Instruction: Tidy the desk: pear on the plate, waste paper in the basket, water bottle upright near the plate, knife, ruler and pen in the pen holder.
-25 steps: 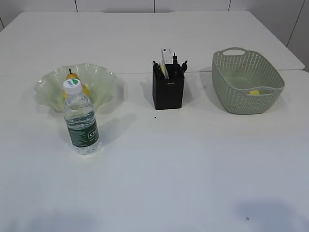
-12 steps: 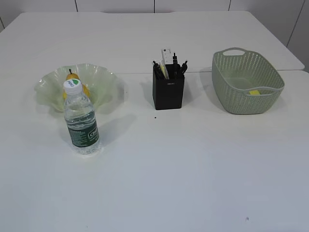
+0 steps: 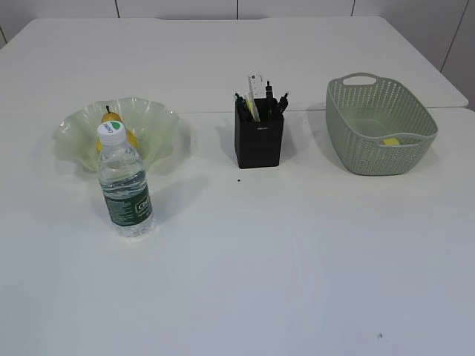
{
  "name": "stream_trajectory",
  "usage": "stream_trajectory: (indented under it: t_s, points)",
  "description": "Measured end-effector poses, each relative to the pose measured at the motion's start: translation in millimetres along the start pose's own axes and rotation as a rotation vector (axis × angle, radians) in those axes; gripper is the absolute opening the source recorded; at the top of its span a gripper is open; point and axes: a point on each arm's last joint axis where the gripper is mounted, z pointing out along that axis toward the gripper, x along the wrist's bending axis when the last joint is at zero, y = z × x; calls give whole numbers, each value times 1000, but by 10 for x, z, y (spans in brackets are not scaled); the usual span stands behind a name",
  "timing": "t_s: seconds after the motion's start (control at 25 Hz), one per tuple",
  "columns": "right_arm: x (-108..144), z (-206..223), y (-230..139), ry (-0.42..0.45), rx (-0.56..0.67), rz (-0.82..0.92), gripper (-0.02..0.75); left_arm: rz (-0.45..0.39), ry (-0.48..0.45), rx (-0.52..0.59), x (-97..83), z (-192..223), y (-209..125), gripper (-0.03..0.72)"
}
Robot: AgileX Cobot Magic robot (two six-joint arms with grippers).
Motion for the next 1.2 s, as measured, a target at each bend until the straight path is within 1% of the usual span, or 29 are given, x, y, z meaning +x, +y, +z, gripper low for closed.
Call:
stream_trajectory:
  t_s: [0.04, 0.24, 0.48, 1.2]
  points:
    - [1, 31, -18, 0, 12, -2, 461, 1, 0, 2, -1, 23, -7, 477]
    - [4, 192, -110, 1, 66, -10, 461, 2, -11, -62, -13, 58, 40, 468]
    - [5, 280, -83, -1, 7, -47, 461, 4, -14, -78, -20, 111, 39, 467]
    - [5, 301, -86, -1, 2, -55, 461, 4, -15, -82, -20, 110, 43, 473]
